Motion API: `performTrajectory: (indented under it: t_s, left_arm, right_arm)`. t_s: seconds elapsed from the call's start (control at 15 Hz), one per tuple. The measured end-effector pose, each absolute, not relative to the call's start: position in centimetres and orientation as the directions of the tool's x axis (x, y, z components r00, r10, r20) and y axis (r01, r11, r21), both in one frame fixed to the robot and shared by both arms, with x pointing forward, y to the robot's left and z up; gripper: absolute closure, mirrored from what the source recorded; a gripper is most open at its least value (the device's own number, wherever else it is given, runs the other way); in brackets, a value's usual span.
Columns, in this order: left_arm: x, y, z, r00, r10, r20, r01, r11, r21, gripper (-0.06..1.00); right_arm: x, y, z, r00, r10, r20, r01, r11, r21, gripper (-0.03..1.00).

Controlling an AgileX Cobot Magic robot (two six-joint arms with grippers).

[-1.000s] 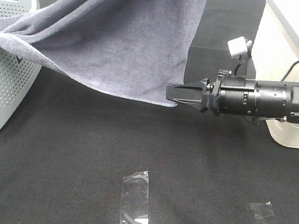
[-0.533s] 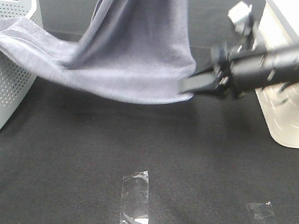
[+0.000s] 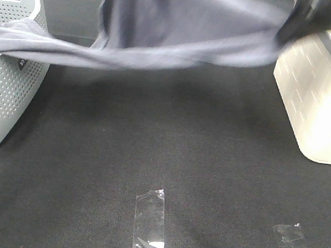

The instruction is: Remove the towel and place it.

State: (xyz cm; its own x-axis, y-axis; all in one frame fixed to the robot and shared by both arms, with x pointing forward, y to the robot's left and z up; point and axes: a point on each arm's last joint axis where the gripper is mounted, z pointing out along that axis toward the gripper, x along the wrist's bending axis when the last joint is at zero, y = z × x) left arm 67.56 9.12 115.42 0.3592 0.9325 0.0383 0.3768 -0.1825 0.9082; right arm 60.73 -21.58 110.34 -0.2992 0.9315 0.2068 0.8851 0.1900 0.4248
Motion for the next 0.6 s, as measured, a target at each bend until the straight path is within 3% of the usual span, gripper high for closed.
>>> performTrajectory:
  t_s: [0.13, 0.33, 0.6]
  left_arm:
    - [67.7, 9.0, 118.3, 0.372, 0.928, 0.024, 0.233, -0.119, 0.965, 0.94]
    - [66.8, 9.7, 124.2, 0.372, 0.928, 0.028, 0.004, -0.031, 0.999, 0.94]
    - [65.5, 10.6, 128.1, 0.337, 0.937, 0.095, -0.158, -0.043, 0.986, 0.94]
  right_arm:
    - [62.2, -21.8, 115.0, -0.311, 0.940, 0.139, 0.799, 0.179, 0.574, 0.97]
    - [62.4, -21.9, 123.6, -0.342, 0.939, 0.045, 0.525, 0.151, 0.837, 0.97]
    - [61.6, -21.9, 127.8, -0.379, 0.925, -0.033, 0.323, 0.165, 0.932, 0.97]
